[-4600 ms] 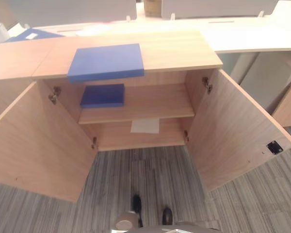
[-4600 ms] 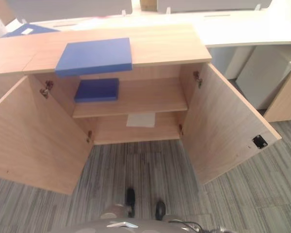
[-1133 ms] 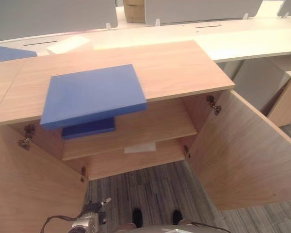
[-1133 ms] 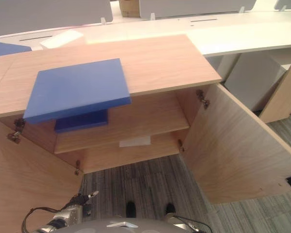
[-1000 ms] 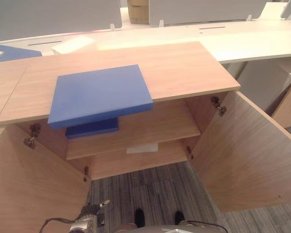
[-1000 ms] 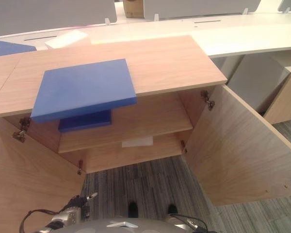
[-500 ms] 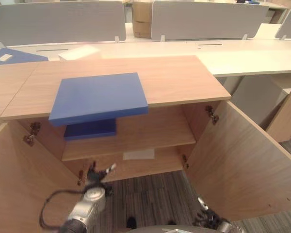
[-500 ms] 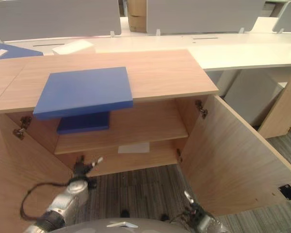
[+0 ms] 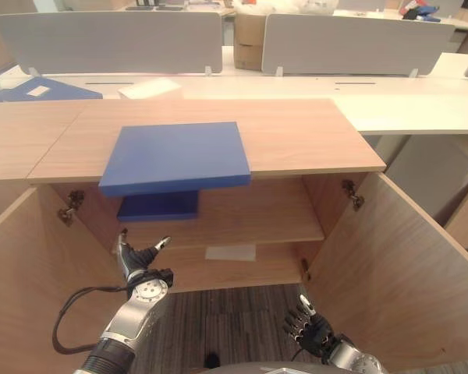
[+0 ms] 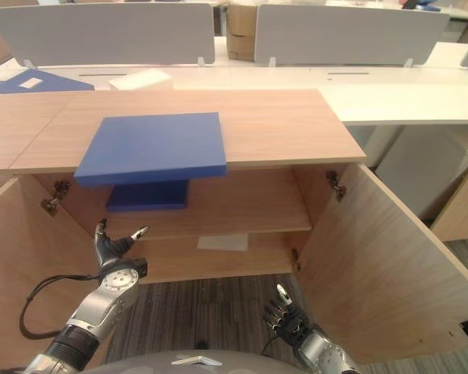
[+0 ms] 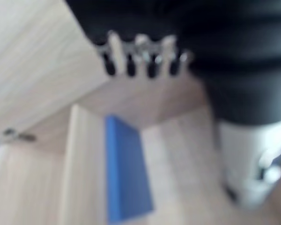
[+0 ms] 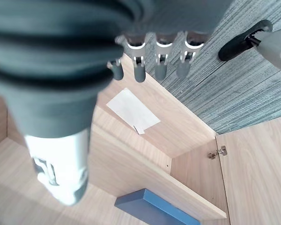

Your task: Put the empty folder in the office cabinet

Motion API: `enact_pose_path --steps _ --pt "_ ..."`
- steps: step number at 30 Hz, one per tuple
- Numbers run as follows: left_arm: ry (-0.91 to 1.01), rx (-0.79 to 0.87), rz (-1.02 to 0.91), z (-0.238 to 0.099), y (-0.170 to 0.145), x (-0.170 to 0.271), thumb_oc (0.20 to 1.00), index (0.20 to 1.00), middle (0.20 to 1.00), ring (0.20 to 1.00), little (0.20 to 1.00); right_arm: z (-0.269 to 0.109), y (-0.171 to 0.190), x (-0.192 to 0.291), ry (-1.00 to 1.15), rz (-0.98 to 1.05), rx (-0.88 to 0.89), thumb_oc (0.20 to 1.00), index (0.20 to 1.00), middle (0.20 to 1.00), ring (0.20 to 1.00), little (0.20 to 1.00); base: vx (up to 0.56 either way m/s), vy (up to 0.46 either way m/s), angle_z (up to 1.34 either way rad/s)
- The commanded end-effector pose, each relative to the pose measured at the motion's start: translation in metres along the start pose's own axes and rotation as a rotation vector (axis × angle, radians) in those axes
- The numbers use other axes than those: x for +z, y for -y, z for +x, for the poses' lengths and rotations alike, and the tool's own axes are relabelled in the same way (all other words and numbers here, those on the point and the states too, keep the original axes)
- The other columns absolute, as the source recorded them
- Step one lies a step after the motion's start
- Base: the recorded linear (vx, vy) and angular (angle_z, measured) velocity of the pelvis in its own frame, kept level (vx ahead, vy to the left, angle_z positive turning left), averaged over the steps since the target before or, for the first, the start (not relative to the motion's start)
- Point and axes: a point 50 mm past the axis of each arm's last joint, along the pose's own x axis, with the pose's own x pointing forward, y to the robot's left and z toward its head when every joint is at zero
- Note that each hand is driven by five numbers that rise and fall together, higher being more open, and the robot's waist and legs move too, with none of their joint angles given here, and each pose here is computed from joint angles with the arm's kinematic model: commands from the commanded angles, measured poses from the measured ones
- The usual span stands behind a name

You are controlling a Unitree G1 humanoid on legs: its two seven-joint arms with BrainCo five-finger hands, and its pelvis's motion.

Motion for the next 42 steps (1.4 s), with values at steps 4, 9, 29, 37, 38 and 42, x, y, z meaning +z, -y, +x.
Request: enact_pose_path --steps 4,9,29,37,38,42 --pt "0.291 0.255 0.360 0.016 -0.037 0.033 1.000 1.000 1.000 1.000 1.000 0.010 -0.017 0.011 0.071 0.041 0.057 1.000 1.000 1.000 1.000 1.000 -0.03 -0.037 0.13" --pt "0.504 0.352 0.673 0.021 -0.062 0.069 1.000 1.000 1.000 1.000 1.000 0.005 -0.005 0.008 0.053 0.209 0.084 1.000 1.000 1.000 1.000 1.000 -0.03 -0.022 0.04" --pt "0.911 0.277 1.156 0.016 -0.054 0.128 1.000 1.000 1.000 1.000 1.000 -0.001 0.017 0.010 0.016 0.238 0.029 1.000 1.000 1.000 1.000 1.000 0.00 -0.001 0.00" --pt "0.918 0.231 1.227 0.020 -0.043 0.122 1.000 1.000 1.000 1.000 1.000 -0.005 0.026 0.011 0.020 0.238 -0.006 1.000 1.000 1.000 1.000 1.000 -0.01 0.018 -0.04" --pt "0.915 0.230 1.227 0.020 -0.042 0.122 1.000 1.000 1.000 1.000 1.000 -0.006 0.026 0.012 0.021 0.237 -0.009 1.000 1.000 1.000 1.000 1.000 0.00 0.018 -0.08" --pt "0.908 0.239 1.242 0.024 -0.042 0.119 1.000 1.000 1.000 1.000 1.000 -0.007 0.029 0.012 0.020 0.236 -0.015 1.000 1.000 1.000 1.000 1.000 0.00 0.011 -0.09"
